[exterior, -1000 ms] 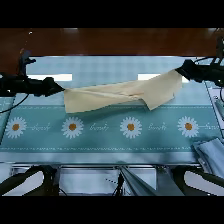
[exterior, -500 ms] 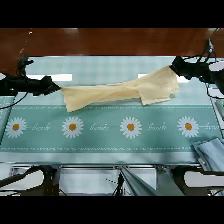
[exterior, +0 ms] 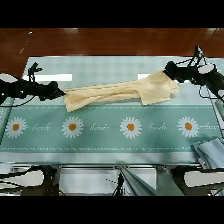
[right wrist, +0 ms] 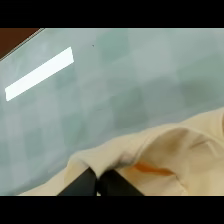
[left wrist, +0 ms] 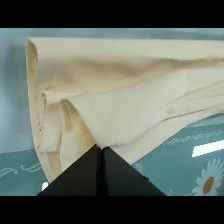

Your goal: Fold the shirts.

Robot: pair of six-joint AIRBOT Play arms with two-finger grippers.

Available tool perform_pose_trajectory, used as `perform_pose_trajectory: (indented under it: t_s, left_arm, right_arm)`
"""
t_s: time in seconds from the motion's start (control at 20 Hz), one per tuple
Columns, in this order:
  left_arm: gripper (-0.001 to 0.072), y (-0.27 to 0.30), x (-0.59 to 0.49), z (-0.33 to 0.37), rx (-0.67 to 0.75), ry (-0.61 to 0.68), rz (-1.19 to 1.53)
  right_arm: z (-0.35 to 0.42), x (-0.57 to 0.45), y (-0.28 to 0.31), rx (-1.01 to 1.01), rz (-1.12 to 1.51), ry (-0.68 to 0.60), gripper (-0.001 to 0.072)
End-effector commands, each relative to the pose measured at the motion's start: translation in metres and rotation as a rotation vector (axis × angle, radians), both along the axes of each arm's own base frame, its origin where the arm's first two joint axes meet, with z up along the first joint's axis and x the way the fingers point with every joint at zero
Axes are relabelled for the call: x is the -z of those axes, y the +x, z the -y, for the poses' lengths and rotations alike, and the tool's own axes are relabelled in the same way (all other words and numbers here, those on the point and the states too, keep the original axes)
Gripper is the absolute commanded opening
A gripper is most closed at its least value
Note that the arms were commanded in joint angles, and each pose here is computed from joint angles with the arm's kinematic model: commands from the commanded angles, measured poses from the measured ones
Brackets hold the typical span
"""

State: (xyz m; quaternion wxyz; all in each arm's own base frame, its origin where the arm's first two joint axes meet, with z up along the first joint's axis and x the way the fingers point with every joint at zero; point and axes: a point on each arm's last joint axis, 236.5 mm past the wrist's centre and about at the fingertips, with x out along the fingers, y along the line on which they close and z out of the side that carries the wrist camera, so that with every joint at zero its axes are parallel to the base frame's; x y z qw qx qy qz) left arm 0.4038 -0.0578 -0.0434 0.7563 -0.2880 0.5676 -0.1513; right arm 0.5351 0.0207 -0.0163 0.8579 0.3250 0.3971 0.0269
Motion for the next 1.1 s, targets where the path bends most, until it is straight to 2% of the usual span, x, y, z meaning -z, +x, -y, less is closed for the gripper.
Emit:
perform_pose_trajectory:
  t_s: [0.0, 0.05, 0.1, 0.15, 0.3, 0.4, 0.45, 0.5, 0.55, 0.6, 0.65, 0.75, 0.8, 0.85, 0.95, 1.05]
  left_arm:
    - [0.0134, -0.012, 0.014, -0.007, 0.047, 0.041, -0.042]
    - [0.0366, -0.011, 0.013, -0.01, 0.031, 0.038, -0.047]
    - [0.0631, -0.012, 0.011, -0.013, 0.01, 0.026, -0.065]
    - [0.072, -0.013, 0.007, -0.017, 0.003, 0.017, -0.076]
    - [0.072, -0.016, -0.019, -0.035, -0.032, -0.017, -0.099]
    - [0.072, -0.012, -0.036, -0.049, -0.135, -0.031, -0.099]
    - [0.072, -0.012, -0.042, -0.051, -0.139, -0.025, -0.08]
    - [0.072, -0.012, -0.047, -0.049, -0.135, -0.022, -0.068]
    - [0.072, -0.013, -0.051, -0.046, -0.125, -0.019, -0.058]
    - [0.072, -0.013, -0.054, -0.042, -0.114, -0.016, -0.051]
    - [0.072, -0.013, -0.055, -0.038, -0.102, -0.015, -0.048]
    - [0.072, -0.014, -0.055, -0.028, -0.078, -0.014, -0.049]
    - [0.072, -0.014, -0.055, -0.024, -0.067, -0.014, -0.049]
    - [0.072, -0.015, -0.055, -0.02, -0.057, -0.014, -0.049]
    - [0.072, -0.015, -0.055, -0.012, -0.034, -0.012, -0.047]
    - [0.072, -0.016, -0.055, -0.005, -0.015, -0.011, -0.045]
  right_arm:
    - [0.006, 0.004, -0.008, -0.018, -0.029, 0.005, 0.0244]
    - [0.007, 0.005, -0.01, -0.037, -0.035, 0.002, 0.0413]
    - [0.008, 0.003, -0.014, -0.064, -0.034, -0.01, 0.0441]
    - [0.015, -0.004, -0.016, -0.082, -0.02, -0.031, 0.044]
    - [0.073, -0.036, -0.028, -0.045, 0.027, -0.191, 0.0438]
    - [0.128, -0.048, -0.053, -0.039, -0.038, -0.408, 0.0437]
    - [0.157, -0.049, -0.07, -0.042, -0.114, -0.532, 0.0437]
    - [0.18, -0.049, -0.085, -0.033, -0.184, -0.618, 0.0439]
    - [0.194, -0.047, -0.094, -0.019, -0.221, -0.64, 0.045]
    - [0.2, -0.044, -0.098, 0.008, -0.231, -0.6, 0.0456]
    - [0.198, -0.037, -0.098, 0.048, -0.224, -0.487, 0.0462]
    - [0.179, -0.023, -0.09, 0.082, -0.19, -0.192, 0.0542]
    - [0.17, -0.015, -0.086, 0.084, -0.183, -0.059, 0.0549]
    - [0.163, -0.007, -0.085, 0.085, -0.193, 0.031, 0.0586]
    - [0.149, 0.016, -0.087, 0.061, -0.248, 0.117, 0.0586]
    - [0.132, 0.038, -0.088, 0.018, -0.3, 0.141, 0.0586]
